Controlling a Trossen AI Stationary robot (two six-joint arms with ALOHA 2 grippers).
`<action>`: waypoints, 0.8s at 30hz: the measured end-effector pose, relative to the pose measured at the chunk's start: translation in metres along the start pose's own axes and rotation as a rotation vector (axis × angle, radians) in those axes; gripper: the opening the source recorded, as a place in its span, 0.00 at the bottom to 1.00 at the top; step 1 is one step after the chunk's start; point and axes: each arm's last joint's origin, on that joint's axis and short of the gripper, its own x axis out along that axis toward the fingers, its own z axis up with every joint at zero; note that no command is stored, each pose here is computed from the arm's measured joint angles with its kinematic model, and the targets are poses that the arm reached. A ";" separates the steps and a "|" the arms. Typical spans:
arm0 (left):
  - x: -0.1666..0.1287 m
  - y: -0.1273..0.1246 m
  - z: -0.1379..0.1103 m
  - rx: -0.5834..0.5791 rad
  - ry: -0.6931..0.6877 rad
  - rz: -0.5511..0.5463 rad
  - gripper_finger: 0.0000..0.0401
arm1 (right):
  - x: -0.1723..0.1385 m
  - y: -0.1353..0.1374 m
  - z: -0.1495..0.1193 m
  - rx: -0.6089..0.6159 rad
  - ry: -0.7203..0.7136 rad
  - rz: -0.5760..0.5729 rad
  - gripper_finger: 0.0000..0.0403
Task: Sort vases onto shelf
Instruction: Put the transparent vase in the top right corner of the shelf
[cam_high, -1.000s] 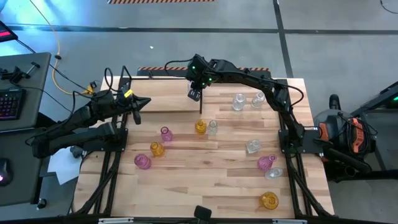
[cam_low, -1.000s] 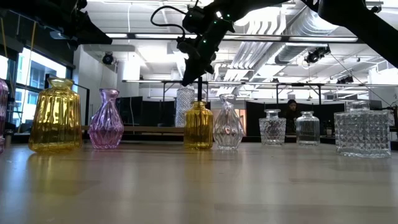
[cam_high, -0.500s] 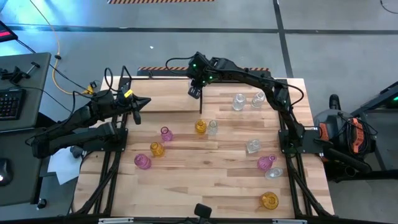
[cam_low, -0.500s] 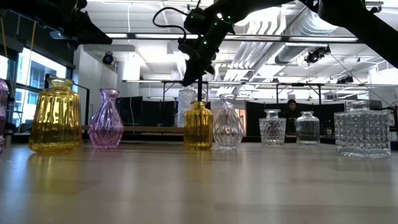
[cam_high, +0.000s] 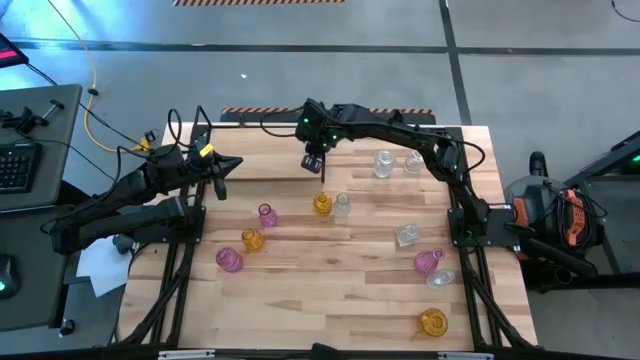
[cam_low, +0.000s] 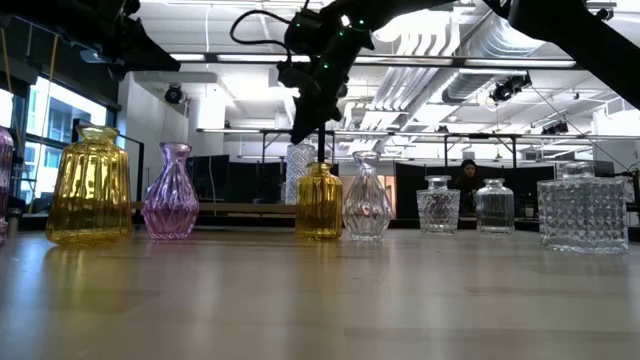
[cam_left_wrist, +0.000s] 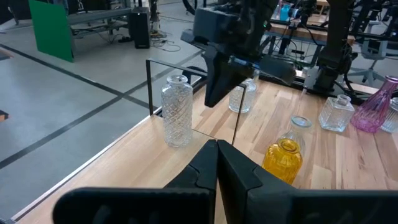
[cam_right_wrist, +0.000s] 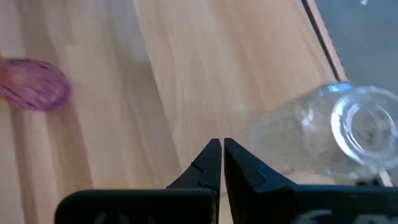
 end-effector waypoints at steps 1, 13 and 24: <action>0.000 0.000 0.000 0.000 0.000 0.000 0.00 | 0.000 -0.001 -0.001 -0.005 0.011 -0.022 0.00; 0.000 0.000 0.001 -0.009 -0.008 0.000 0.00 | -0.001 -0.010 0.000 -0.039 0.000 -0.097 0.00; 0.000 0.000 0.001 -0.009 -0.008 -0.001 0.00 | -0.002 -0.022 0.005 -0.036 -0.061 -0.079 0.00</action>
